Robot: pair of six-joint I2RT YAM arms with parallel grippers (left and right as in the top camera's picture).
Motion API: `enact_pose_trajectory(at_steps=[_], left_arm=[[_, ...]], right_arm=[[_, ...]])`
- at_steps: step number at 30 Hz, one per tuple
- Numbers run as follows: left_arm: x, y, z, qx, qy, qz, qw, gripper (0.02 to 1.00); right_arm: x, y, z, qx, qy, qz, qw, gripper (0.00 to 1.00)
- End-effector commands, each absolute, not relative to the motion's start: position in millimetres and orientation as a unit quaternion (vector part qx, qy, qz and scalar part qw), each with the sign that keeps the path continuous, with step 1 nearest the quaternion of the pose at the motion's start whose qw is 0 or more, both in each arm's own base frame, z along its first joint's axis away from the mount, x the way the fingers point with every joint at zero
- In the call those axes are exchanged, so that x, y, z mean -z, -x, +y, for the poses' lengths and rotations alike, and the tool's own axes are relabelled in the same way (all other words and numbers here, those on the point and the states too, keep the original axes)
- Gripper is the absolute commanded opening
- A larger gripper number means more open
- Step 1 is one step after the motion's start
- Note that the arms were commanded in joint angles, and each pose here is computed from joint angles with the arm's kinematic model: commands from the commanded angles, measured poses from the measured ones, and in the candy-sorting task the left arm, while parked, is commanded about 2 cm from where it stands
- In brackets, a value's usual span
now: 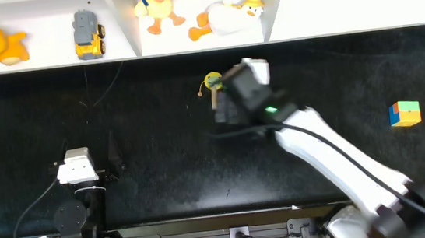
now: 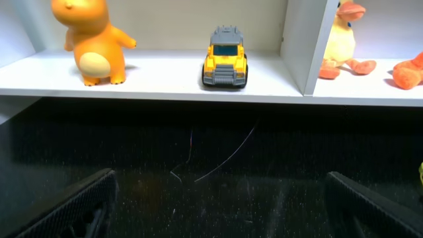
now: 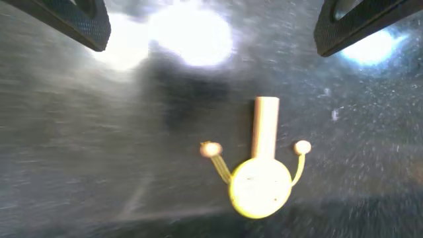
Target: Store Toys
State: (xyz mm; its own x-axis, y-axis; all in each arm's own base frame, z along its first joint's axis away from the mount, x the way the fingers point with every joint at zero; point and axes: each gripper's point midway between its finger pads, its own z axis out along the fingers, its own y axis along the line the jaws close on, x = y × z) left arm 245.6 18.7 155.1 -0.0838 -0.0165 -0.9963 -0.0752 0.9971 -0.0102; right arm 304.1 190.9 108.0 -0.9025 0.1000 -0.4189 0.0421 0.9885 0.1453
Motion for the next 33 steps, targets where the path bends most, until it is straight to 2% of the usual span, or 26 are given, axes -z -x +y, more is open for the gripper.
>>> enact_pose_trajectory(at_steps=[1, 9, 21, 26, 28, 29, 30, 33], left_arm=[[-156, -245, 21, -0.019, 0.042, 0.733, 0.678, 0.998], [-156, -245, 21, -0.019, 0.042, 0.733, 0.678, 0.998], [-156, -245, 21, -0.019, 0.042, 0.733, 0.678, 0.998], [-156, -245, 21, -0.019, 0.042, 0.734, 0.678, 0.998], [-156, -245, 21, -0.019, 0.042, 0.733, 0.678, 0.998], [-156, -245, 21, -0.019, 0.042, 0.733, 0.678, 0.996], [-156, -245, 21, -0.019, 0.042, 0.733, 0.678, 0.998], [-156, -245, 21, -0.019, 0.042, 0.733, 0.678, 0.998]], right_arm=[[-83, -317, 227, -0.045, -0.053, 0.977, 0.202, 0.998], [-43, -329, 246, -0.012, -0.052, 0.982, 0.18, 0.998], [-30, -344, 248, -0.001, -0.057, 0.977, 0.205, 0.978], [-22, -346, 248, 0.003, -0.057, 0.977, 0.205, 0.936], [-20, -348, 246, 0.013, -0.058, 0.976, 0.209, 0.838], [-20, -348, 245, 0.012, -0.058, 0.976, 0.209, 0.735], [-20, -348, 245, 0.012, -0.059, 0.976, 0.209, 0.518], [-19, -346, 247, 0.007, -0.057, 0.977, 0.203, 0.323]])
